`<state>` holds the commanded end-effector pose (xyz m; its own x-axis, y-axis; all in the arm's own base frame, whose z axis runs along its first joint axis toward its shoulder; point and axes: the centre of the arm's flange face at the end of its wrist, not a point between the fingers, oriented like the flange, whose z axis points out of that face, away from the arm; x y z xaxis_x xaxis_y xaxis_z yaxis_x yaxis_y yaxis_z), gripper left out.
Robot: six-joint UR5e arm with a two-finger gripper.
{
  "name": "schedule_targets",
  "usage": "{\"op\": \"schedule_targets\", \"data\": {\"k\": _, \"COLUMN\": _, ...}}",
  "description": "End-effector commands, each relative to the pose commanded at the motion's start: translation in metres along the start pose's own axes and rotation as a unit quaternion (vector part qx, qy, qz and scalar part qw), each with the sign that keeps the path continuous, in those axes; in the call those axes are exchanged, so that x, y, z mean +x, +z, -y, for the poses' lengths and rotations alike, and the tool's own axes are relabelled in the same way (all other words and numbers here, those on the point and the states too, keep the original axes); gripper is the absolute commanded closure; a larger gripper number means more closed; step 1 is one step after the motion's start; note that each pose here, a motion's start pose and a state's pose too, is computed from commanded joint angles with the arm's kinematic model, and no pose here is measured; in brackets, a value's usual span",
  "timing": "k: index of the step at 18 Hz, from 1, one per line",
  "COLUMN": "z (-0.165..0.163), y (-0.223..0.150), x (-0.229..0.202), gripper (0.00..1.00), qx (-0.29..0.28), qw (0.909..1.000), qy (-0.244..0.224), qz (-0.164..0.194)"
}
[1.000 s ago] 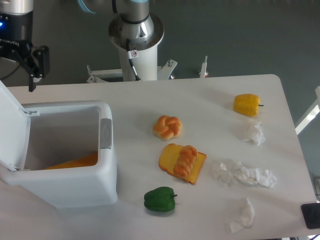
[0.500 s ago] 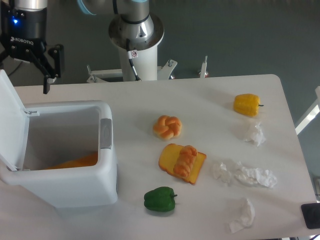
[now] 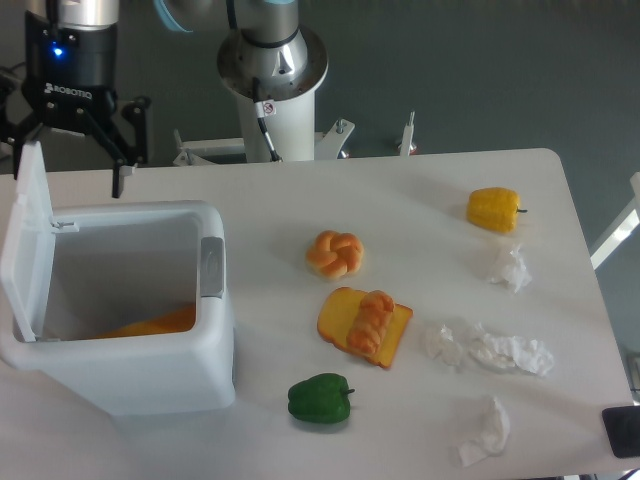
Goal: Close the trash can
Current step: 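Push the lid down over the can opening with the gripper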
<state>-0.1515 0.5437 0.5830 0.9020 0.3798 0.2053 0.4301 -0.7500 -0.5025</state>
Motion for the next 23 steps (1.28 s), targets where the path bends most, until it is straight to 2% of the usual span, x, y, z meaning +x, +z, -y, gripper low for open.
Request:
{"op": "schedule_targets", "data": {"k": 12, "z": 0.007, "y": 0.041, "x": -0.036, "gripper": 0.0, "qx": -0.031, "qw": 0.9984, "qy": -0.02, "qz": 0.043}}
{"op": "schedule_targets", "data": {"k": 23, "z": 0.011, "y": 0.06, "x": -0.076, "gripper": 0.0, "qx": -0.044, "qw": 0.9966, "qy": -0.04, "qz": 0.057}}
